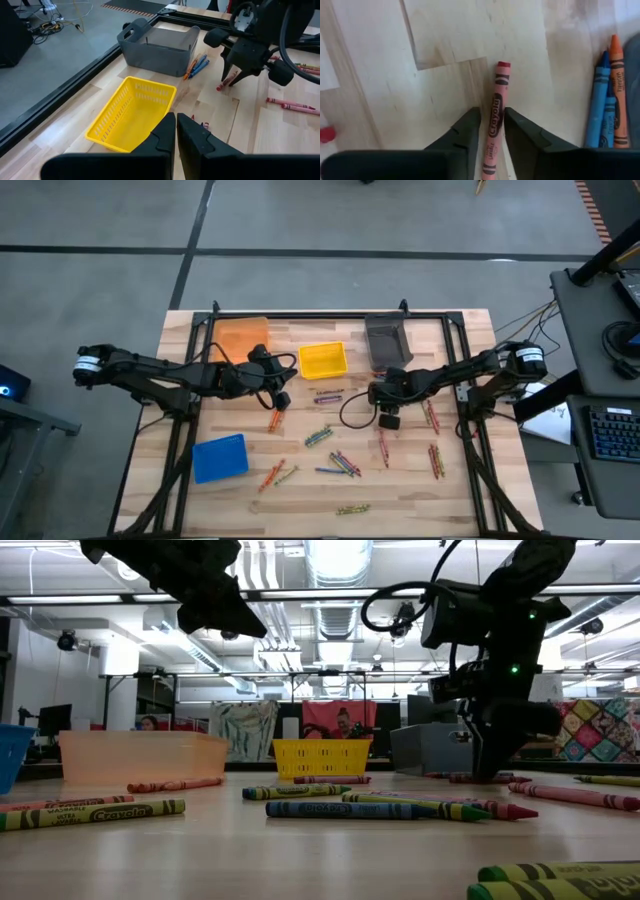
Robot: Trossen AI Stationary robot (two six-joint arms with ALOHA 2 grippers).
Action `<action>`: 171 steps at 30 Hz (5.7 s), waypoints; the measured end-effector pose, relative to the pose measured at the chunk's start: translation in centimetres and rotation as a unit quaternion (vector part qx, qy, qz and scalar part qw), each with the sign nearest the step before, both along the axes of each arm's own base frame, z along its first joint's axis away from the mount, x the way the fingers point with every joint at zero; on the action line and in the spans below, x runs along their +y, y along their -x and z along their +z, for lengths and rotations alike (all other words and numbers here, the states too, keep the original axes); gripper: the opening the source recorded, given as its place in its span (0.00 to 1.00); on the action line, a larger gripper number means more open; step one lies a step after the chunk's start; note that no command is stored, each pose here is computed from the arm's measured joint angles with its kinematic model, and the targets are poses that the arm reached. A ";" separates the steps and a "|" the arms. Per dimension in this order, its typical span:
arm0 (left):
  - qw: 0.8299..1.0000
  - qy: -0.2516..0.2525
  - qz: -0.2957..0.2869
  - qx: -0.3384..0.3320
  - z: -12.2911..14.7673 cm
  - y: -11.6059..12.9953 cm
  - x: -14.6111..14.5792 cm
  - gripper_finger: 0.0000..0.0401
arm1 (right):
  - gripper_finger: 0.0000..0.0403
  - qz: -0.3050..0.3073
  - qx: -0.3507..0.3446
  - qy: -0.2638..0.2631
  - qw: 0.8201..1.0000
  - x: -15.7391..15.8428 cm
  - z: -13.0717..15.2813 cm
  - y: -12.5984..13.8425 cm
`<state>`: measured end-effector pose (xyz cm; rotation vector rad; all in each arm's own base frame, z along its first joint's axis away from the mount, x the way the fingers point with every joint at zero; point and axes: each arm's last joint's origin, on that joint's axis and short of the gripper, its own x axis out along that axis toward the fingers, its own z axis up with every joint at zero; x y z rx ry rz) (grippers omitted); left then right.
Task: Sort crayons
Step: Put the red crayon into the yellow bin, then put the orange crayon into the blue bin
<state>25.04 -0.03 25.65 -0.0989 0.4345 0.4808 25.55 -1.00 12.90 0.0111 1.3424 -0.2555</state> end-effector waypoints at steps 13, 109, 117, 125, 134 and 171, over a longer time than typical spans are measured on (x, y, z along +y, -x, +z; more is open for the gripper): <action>1.000 0.001 0.000 -0.015 0.3 -0.1 0.0 0.00 | 0.03 0.001 -0.008 -0.008 1.000 0.0 0.3 0.0; 0.985 -0.082 -0.067 -0.138 6.1 4.4 -3.2 0.00 | 0.02 0.130 -0.187 0.069 0.971 -12.6 5.9 -15.8; 0.985 -0.081 -0.066 -0.138 6.1 4.4 -3.2 0.00 | 0.02 0.138 -0.178 0.070 0.972 -12.6 5.4 -15.8; 0.985 -0.080 -0.067 -0.134 5.9 4.2 -3.3 0.00 | 0.05 0.137 -0.173 0.072 0.973 -12.7 5.4 -15.6; 0.986 -0.079 -0.067 -0.131 5.7 4.0 -3.3 0.00 | 0.14 0.138 -0.174 0.072 0.972 -12.7 5.4 -15.7; 0.988 -0.054 -0.061 -0.128 5.1 3.5 -3.5 0.00 | 0.15 0.131 -0.350 0.020 0.927 -3.3 11.0 -5.2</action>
